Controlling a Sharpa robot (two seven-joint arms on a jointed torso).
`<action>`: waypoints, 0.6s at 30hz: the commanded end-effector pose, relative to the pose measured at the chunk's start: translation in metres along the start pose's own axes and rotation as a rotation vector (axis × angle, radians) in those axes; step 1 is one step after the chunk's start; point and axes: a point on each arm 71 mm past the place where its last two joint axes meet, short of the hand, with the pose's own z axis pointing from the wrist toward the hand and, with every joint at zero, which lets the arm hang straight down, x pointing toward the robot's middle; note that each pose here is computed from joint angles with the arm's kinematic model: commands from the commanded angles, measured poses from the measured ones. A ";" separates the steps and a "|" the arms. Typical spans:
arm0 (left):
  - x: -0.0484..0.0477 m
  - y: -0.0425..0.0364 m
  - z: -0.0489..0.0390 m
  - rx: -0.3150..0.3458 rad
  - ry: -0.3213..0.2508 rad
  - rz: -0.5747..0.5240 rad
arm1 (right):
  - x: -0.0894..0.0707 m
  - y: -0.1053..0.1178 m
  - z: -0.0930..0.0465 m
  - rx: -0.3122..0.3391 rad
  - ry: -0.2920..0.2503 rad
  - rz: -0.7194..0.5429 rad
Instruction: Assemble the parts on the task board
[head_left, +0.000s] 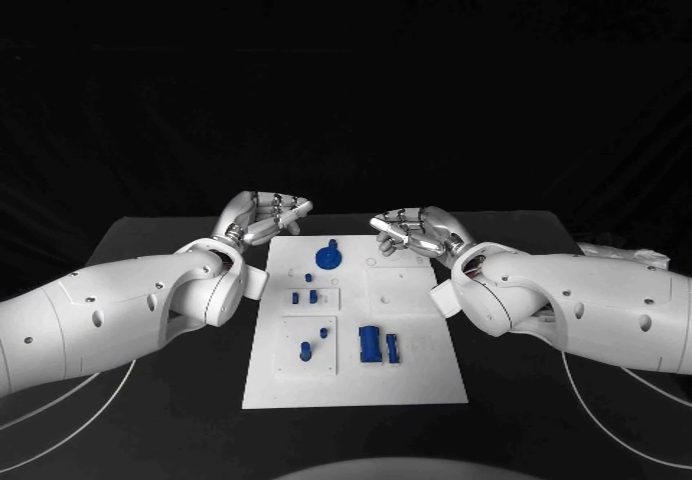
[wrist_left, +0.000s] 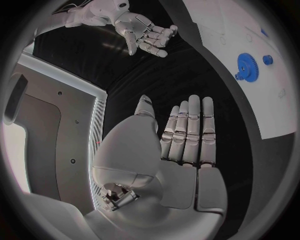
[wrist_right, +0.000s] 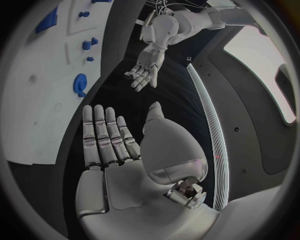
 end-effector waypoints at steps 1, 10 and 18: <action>0.0026 -0.0040 -0.0045 0.060 -0.054 -0.073 | 0.002 0.009 0.003 -0.128 0.012 0.125; 0.0174 -0.0007 -0.0142 0.087 -0.033 -0.140 | 0.010 0.014 0.011 -0.164 0.046 0.170; 0.0195 0.0049 -0.0162 0.048 -0.022 -0.126 | 0.012 0.011 0.016 -0.133 0.025 0.141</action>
